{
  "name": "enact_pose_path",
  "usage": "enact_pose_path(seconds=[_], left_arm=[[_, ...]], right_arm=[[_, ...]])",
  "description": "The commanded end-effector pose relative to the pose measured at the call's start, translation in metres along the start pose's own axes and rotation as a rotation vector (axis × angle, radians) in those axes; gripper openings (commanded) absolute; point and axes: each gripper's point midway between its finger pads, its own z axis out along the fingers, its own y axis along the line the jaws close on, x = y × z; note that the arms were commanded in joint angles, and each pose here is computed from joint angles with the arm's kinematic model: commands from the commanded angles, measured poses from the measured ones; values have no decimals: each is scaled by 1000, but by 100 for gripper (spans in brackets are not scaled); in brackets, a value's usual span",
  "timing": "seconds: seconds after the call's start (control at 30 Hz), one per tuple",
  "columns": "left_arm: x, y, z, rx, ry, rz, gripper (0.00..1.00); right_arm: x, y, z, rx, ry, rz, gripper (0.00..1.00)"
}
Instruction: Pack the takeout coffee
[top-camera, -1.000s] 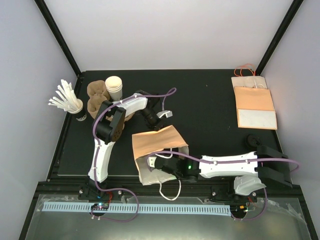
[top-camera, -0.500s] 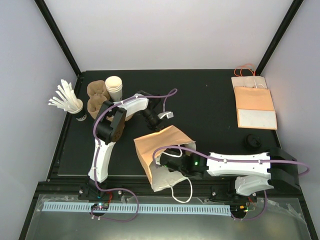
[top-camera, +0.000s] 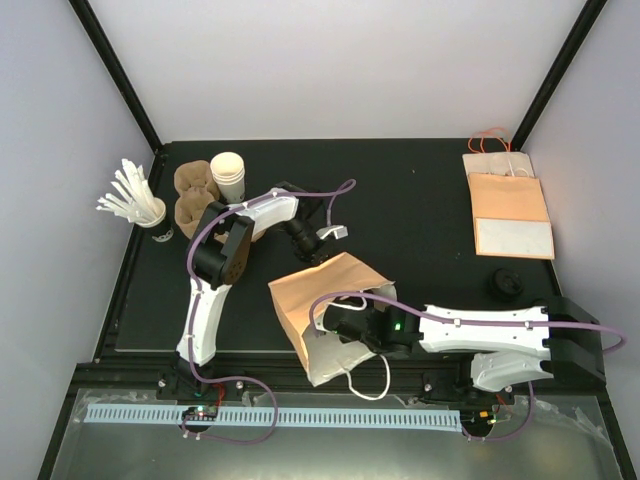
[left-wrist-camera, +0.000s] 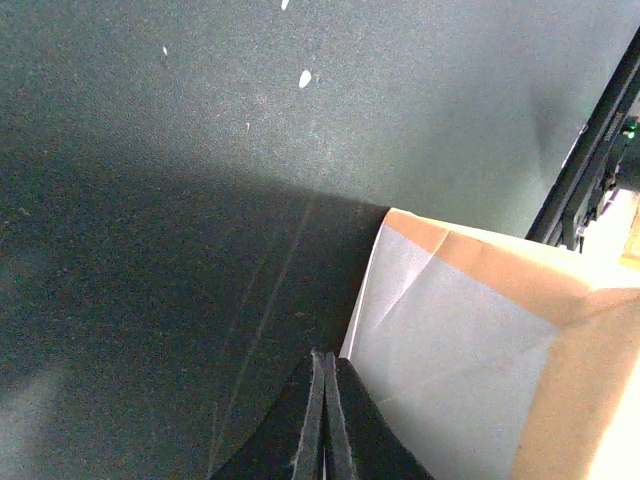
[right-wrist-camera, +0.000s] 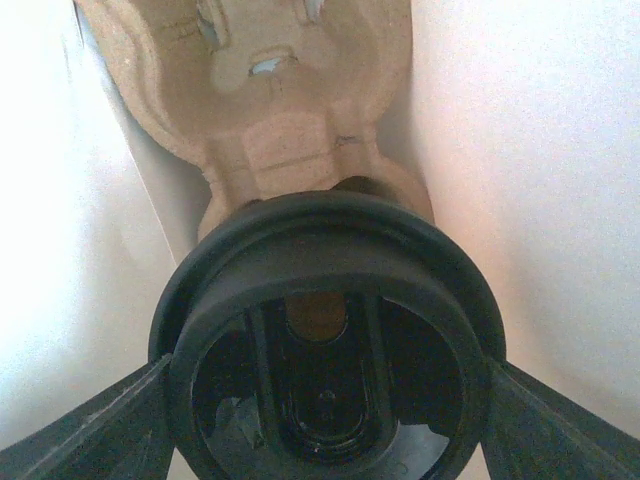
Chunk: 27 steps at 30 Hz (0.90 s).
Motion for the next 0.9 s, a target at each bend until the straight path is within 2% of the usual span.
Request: enact_pose_path(seconds=[0.0,0.3,0.5,0.87], left_arm=[[13,-27,9,127,58,-34,3],[9,-34,18,214,67,-19,4],[10,-40,24,256,74,-6,4],[14,-49,26,275,84,4,4]], right_arm=[[17,2,8,29,58,-26,80],[23,5,16,79,14,-21,76],[39,23,29,-10,75,-43,78],[58,28,45,-9,192,-115,78]])
